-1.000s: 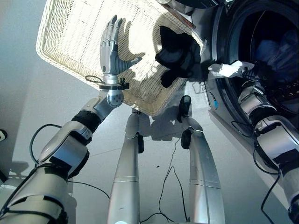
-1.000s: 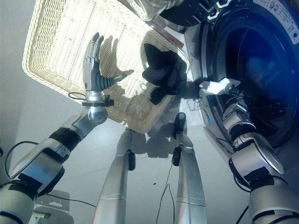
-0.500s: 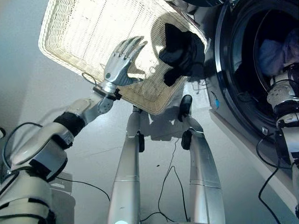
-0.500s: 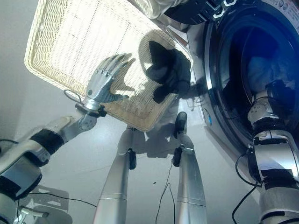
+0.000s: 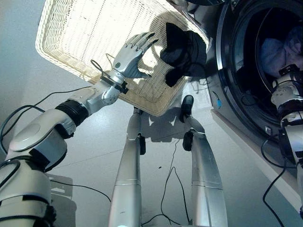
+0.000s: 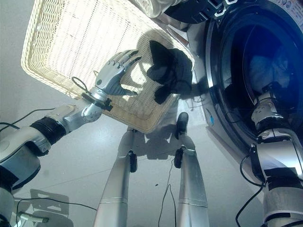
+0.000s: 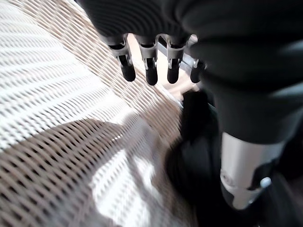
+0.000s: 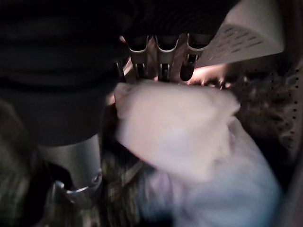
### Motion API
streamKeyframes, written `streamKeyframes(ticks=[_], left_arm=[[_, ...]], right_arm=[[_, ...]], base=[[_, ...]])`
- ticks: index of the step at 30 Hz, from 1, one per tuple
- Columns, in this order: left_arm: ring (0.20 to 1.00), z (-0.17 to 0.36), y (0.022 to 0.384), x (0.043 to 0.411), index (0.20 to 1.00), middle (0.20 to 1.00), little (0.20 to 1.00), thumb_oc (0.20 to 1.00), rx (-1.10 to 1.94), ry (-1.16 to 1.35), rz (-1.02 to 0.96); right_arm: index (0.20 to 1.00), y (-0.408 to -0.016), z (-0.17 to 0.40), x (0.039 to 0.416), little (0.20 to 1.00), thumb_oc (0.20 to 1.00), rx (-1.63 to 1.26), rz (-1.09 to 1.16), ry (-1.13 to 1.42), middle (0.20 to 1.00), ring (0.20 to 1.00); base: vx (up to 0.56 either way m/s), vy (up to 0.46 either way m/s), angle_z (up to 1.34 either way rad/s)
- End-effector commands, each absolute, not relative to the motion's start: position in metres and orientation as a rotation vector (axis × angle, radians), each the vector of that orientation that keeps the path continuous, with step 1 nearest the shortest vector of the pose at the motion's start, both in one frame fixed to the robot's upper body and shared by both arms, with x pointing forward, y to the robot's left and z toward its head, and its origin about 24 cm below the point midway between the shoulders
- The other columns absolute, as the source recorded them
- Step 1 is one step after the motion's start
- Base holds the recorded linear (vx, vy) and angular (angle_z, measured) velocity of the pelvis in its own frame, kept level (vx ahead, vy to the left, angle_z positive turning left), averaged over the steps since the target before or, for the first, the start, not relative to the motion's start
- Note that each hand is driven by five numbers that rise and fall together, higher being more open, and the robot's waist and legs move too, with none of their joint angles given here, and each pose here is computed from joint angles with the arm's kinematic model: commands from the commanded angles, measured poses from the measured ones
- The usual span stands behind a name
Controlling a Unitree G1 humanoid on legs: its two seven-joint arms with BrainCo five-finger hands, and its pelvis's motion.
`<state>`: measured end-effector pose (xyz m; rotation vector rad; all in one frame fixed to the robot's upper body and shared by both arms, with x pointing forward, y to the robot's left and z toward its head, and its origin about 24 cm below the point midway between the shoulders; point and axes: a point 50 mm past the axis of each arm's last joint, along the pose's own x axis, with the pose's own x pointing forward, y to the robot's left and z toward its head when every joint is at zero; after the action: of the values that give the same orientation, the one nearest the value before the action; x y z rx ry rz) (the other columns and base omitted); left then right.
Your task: Put the clothes into the washing machine.
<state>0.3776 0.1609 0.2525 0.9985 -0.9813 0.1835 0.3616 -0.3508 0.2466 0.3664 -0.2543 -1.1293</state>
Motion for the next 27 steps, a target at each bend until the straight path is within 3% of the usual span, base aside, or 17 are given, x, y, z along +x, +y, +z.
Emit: streamKeyframes(ticks=[1,9,27], left_arm=[[1.000,0.276,0.149,0.373,1.000,1.000,1.000,1.000,0.790,-1.093,0.252],[1.000,0.273,0.175,0.372,1.000,1.000,1.000,1.000,0.520,-1.031,0.460],[1.000,0.263,0.194,0.369,1.000,1.000,1.000,1.000,0.313,-0.974,0.613]], right_arm=[[1.000,-0.382,0.265,0.337,1.000,1.000,0.058,-1.235,-0.342,1.000,1.000],[1.000,-0.310,0.240,0.365,1.000,1.000,-0.347,-1.056,-0.398,1.000,1.000],[1.000,-0.217,0.211,0.361,1.000,1.000,-0.756,-0.665,-0.738,1.000,1.000]], base=[[0.00,0.000,0.00],[-0.01,0.017,-0.02],[-0.01,0.023,-0.03]])
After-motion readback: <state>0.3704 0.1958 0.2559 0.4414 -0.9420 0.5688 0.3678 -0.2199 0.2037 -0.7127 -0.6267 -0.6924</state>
